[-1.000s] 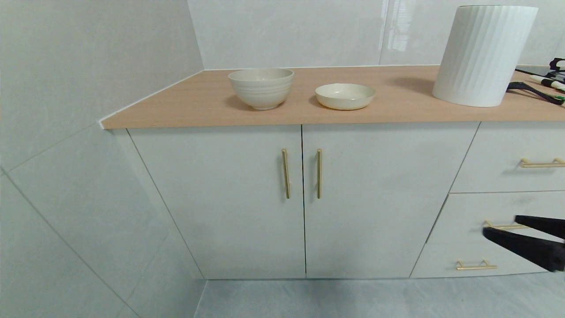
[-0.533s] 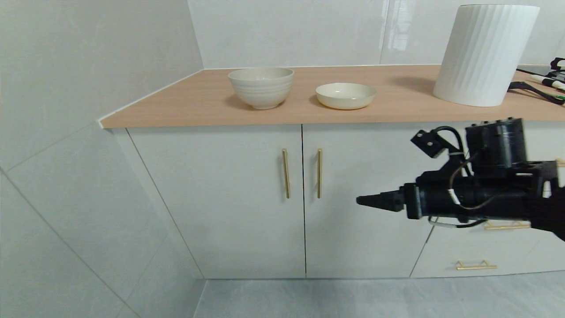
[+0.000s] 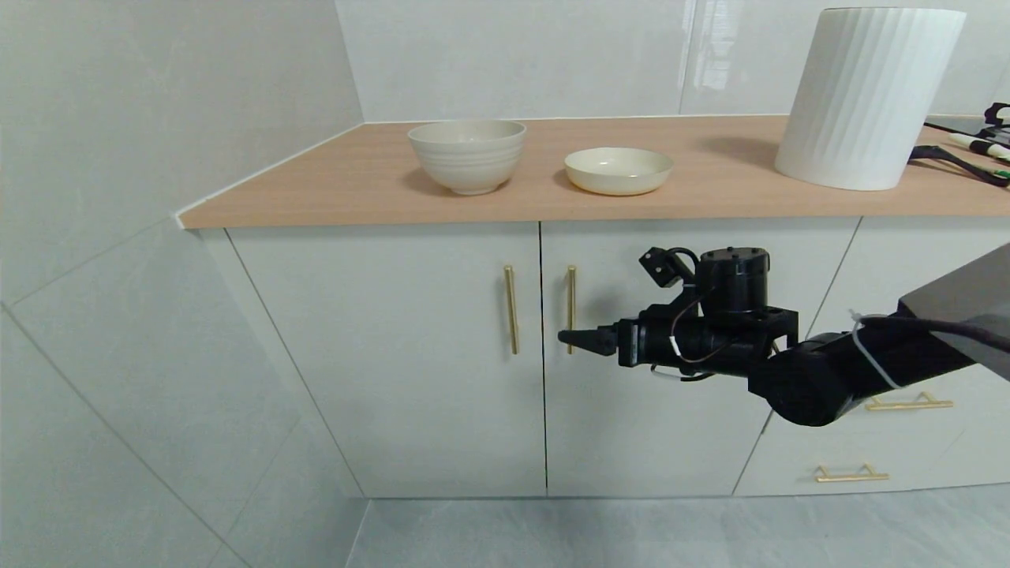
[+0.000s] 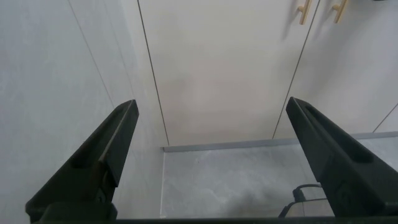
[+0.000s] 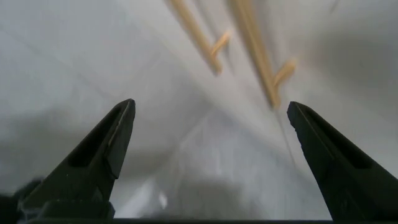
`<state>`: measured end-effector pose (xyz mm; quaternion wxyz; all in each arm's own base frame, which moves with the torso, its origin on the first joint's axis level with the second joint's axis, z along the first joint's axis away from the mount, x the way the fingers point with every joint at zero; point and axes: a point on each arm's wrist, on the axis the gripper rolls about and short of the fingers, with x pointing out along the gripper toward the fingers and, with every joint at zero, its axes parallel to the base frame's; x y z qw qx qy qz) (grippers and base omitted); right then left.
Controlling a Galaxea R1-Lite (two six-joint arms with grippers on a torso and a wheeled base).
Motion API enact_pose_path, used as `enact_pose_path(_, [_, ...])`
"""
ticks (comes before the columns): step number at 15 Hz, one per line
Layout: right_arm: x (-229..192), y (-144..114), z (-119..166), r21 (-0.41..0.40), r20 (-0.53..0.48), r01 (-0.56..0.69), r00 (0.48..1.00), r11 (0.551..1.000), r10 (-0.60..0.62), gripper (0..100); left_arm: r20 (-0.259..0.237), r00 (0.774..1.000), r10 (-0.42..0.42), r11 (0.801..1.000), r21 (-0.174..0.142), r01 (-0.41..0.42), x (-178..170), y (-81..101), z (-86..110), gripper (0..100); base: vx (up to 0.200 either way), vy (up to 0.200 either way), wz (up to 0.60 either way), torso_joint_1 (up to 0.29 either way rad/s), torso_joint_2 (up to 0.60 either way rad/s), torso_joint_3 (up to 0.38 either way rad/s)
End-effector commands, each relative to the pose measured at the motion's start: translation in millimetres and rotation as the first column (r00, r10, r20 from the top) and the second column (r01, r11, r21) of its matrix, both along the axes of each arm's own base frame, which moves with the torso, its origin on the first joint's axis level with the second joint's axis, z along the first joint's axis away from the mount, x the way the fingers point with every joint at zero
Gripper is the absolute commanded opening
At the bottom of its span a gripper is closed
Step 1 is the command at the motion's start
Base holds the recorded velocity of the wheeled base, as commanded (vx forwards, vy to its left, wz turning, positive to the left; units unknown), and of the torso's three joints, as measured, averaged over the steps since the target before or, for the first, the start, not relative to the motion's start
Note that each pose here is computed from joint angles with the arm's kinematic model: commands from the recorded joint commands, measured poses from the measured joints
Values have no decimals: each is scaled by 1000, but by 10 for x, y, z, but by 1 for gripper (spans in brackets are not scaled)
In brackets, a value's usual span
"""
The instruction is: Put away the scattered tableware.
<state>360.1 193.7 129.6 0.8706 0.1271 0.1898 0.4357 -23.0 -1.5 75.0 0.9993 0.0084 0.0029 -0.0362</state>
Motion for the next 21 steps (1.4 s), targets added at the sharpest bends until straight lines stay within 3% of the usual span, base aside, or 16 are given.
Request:
enact_pose_path(1, [107, 59, -179, 5, 1, 19, 1000, 1000, -19, 100, 0, 1000, 0, 1000, 0, 0, 0, 0, 1, 100, 0, 0, 0, 0, 0, 0])
enact_pose_path(9, [105, 305, -15, 151, 8, 75, 997, 986, -77, 100, 0, 1000, 0, 1000, 0, 0, 0, 0, 1, 100, 0, 0, 0, 0, 0, 0])
enact_pose_path(15, [34, 513, -53, 144, 18, 114, 993, 983, -117, 100, 0, 1000, 0, 1000, 0, 0, 0, 0, 1, 100, 0, 0, 0, 0, 0, 0])
enact_pose_path(21, [10, 548, -61, 161, 43, 118, 991, 980, -127, 100, 0, 1000, 0, 1000, 0, 0, 0, 0, 1, 100, 0, 0, 0, 0, 0, 0])
